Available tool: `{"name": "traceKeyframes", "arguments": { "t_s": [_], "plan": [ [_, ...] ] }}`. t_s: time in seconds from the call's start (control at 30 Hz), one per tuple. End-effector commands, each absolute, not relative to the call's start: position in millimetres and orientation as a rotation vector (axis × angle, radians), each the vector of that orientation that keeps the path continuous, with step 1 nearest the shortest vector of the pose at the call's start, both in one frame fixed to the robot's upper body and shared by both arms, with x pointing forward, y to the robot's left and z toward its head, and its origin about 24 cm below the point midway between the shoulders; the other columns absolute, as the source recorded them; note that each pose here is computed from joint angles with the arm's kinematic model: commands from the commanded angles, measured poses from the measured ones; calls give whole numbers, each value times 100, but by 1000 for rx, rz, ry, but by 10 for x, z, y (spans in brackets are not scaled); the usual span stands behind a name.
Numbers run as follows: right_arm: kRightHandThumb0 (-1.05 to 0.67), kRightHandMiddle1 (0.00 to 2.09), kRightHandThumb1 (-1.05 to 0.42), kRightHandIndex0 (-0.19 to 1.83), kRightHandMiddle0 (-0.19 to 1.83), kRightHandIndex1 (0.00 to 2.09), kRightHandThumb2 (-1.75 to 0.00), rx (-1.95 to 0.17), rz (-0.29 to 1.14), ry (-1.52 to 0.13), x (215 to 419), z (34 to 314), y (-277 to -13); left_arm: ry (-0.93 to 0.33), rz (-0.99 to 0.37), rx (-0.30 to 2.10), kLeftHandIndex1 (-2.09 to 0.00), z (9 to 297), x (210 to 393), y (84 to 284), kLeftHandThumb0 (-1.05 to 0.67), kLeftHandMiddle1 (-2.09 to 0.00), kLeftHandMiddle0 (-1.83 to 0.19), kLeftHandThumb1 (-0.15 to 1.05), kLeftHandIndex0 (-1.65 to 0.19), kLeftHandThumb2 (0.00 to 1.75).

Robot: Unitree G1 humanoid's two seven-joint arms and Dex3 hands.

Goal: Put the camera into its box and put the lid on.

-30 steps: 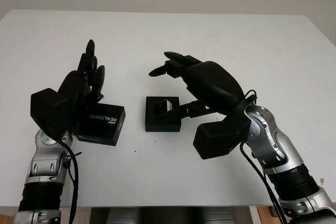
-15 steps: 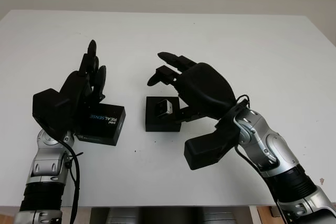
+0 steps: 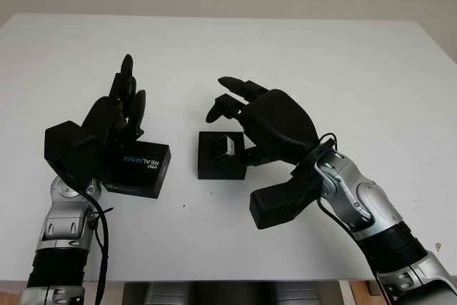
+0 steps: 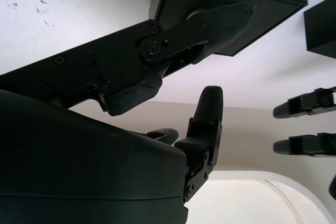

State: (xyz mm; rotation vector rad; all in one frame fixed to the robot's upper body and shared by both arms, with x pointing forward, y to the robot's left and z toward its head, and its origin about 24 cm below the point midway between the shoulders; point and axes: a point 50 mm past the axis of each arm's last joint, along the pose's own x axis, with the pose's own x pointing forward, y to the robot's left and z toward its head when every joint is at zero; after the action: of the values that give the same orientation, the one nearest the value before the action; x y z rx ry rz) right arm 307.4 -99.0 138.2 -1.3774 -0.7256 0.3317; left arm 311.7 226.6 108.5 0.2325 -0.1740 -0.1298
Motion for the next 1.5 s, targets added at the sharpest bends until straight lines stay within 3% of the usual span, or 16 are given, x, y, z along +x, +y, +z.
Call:
{"name": "traceKeyframes", "arguments": {
  "t_s": [0.0,0.77,1.47],
  "plan": [
    [-80,103,-99,34,38,13,-6,-1388,318,-739,3096,1411,-989,-182,-138,227,0,1073,3103,2244,-87,0,19,105,19,65],
    [-78,101,-98,38,44,11,-5,-1421,330,-700,3085,1356,-1003,-183,-141,236,0,1066,3096,2249,-87,0,19,105,19,66],
    [-80,140,-100,56,56,14,-6,-1565,291,-765,3033,1359,-984,-199,-125,219,0,1069,3085,2265,-88,0,19,105,19,61]
  ]
}}
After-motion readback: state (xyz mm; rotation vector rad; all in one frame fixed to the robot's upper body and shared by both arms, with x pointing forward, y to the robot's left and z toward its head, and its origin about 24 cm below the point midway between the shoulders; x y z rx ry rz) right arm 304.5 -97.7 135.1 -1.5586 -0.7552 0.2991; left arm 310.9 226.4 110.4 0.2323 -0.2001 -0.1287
